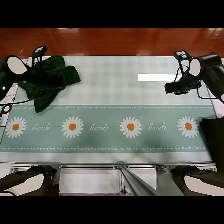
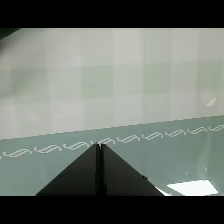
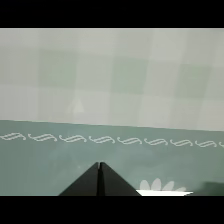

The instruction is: Fold the shirts.

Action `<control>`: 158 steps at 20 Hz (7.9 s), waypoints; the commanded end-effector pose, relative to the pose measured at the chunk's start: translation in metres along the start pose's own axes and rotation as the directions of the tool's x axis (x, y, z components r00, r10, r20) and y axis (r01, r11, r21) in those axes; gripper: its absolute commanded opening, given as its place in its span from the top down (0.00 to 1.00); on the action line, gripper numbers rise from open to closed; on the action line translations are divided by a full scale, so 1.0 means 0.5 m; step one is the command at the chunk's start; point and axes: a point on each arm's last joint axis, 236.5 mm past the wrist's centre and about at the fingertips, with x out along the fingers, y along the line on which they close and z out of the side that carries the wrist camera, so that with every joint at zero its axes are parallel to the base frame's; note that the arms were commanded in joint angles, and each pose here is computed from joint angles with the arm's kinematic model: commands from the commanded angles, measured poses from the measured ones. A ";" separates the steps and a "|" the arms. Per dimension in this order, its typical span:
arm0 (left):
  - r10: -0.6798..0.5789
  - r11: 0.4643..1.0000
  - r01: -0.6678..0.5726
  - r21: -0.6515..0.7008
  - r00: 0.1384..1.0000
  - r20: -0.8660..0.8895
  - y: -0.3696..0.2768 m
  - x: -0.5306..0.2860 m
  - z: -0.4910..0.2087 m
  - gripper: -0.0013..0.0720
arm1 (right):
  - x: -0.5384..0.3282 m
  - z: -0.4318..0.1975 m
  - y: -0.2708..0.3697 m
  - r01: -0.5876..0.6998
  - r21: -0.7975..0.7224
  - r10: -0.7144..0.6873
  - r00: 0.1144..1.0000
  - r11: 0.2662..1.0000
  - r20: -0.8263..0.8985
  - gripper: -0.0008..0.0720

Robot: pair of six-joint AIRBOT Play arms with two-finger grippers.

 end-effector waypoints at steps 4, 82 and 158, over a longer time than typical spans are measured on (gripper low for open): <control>0.000 1.000 0.000 0.000 1.000 -0.001 0.001 0.001 0.000 0.95 | 0.000 0.000 0.001 0.000 -0.001 0.000 1.000 1.000 0.000 0.96; 0.328 0.945 -0.322 0.061 0.923 -0.199 0.361 0.181 0.145 0.95 | -0.042 -0.033 0.009 -0.086 0.115 0.043 0.943 0.990 0.330 0.42; -0.600 0.776 0.619 -0.125 0.661 -0.452 -0.334 0.168 -0.195 0.95 | -0.035 -0.354 0.340 -0.689 0.339 0.715 0.696 0.640 0.065 0.43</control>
